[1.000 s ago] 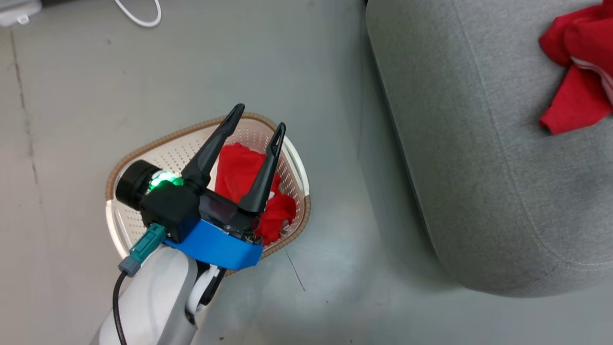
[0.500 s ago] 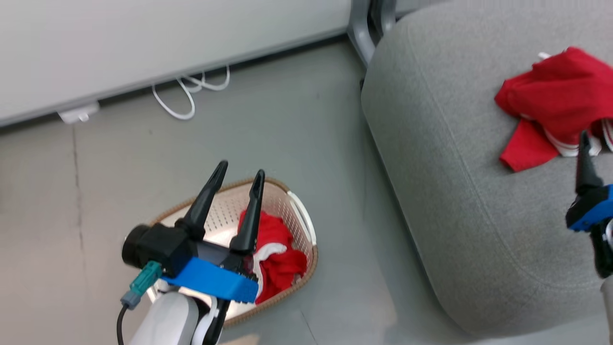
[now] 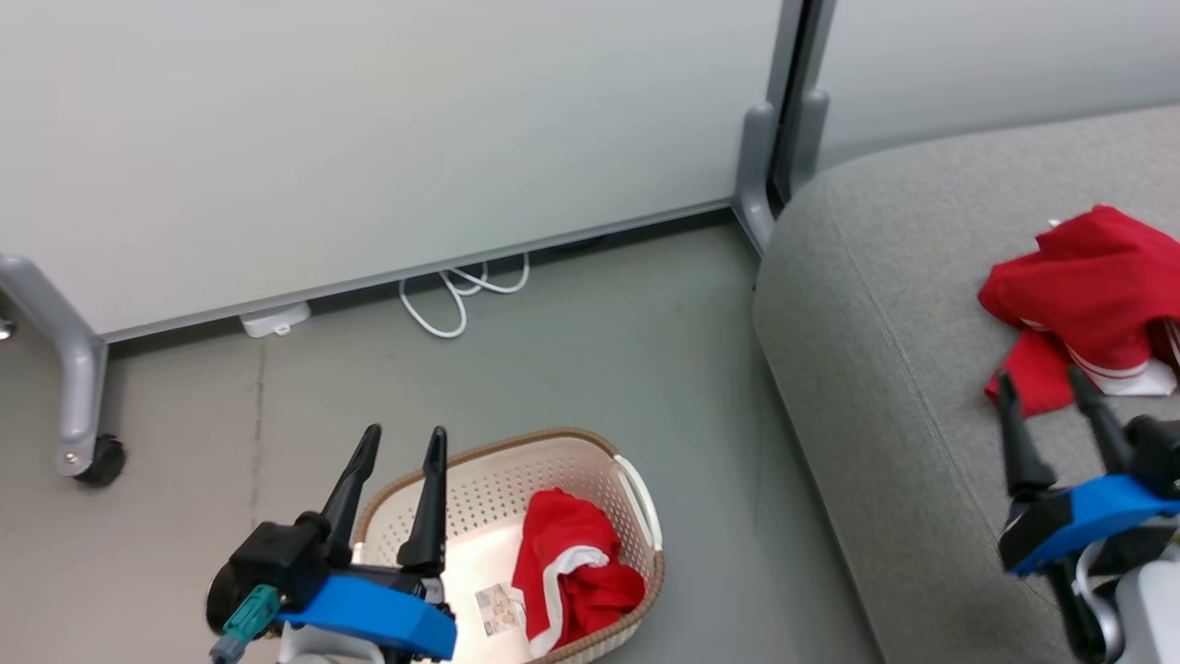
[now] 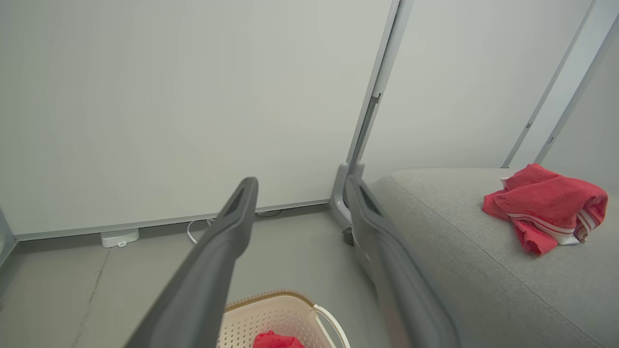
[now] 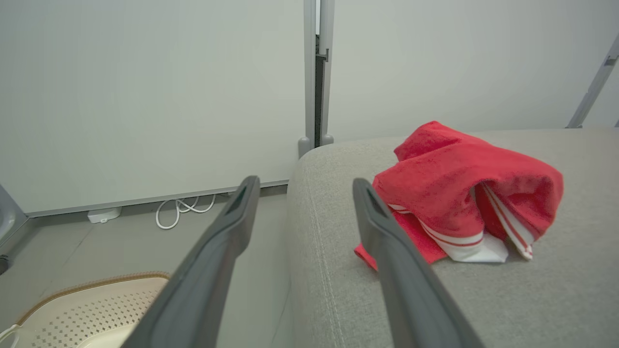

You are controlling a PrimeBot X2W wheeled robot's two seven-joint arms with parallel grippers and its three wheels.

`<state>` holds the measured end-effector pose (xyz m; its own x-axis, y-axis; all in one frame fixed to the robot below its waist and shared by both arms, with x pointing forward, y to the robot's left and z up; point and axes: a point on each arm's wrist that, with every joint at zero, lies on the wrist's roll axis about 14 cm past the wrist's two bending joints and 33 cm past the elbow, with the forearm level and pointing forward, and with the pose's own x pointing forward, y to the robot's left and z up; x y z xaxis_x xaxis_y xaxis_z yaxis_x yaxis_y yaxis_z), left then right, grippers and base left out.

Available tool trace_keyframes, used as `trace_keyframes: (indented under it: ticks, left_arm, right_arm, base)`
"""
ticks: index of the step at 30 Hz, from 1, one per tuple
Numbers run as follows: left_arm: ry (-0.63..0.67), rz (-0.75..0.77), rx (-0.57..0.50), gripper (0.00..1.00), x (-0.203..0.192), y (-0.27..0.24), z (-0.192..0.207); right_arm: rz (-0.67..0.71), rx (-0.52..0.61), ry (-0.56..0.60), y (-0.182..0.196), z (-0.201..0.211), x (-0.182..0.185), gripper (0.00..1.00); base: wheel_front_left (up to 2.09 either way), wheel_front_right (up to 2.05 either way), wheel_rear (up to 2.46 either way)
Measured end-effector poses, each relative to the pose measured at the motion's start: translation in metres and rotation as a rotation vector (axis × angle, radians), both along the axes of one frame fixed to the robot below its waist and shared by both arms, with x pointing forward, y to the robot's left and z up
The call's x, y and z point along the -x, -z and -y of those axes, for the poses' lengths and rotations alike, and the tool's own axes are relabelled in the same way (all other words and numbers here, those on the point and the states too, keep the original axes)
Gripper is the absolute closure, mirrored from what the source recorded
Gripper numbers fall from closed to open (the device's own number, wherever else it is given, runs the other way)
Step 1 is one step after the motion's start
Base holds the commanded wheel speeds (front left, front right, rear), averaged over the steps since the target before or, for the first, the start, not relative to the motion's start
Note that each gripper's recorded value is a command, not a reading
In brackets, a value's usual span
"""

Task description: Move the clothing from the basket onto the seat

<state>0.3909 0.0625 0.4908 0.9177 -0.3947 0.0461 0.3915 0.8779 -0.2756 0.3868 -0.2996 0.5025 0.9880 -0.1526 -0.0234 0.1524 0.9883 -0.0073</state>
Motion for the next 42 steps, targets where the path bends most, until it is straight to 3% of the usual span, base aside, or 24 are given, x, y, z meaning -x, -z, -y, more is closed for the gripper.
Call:
trace_keyframes:
  ticks: [13,19,42]
  left_arm:
    - [-0.187,-0.052,-0.025,0.0,0.02,0.016,-0.061]
    - [-0.224,-0.062,-0.037,0.0,0.025,0.019,-0.076]
    - [-0.263,-0.078,-0.045,0.0,0.029,0.024,-0.09]
  right_arm:
    - [0.0,-0.052,-0.201,0.006,-0.097,0.005,0.0]
    - [0.002,-0.065,-0.253,0.006,-0.122,0.006,0.0]
    - [0.017,-0.06,-0.267,0.001,-0.133,0.007,0.0]
  base:
    - [0.0,0.0,0.0]
    - [0.0,0.0,0.0]
    - [0.0,0.0,0.0]
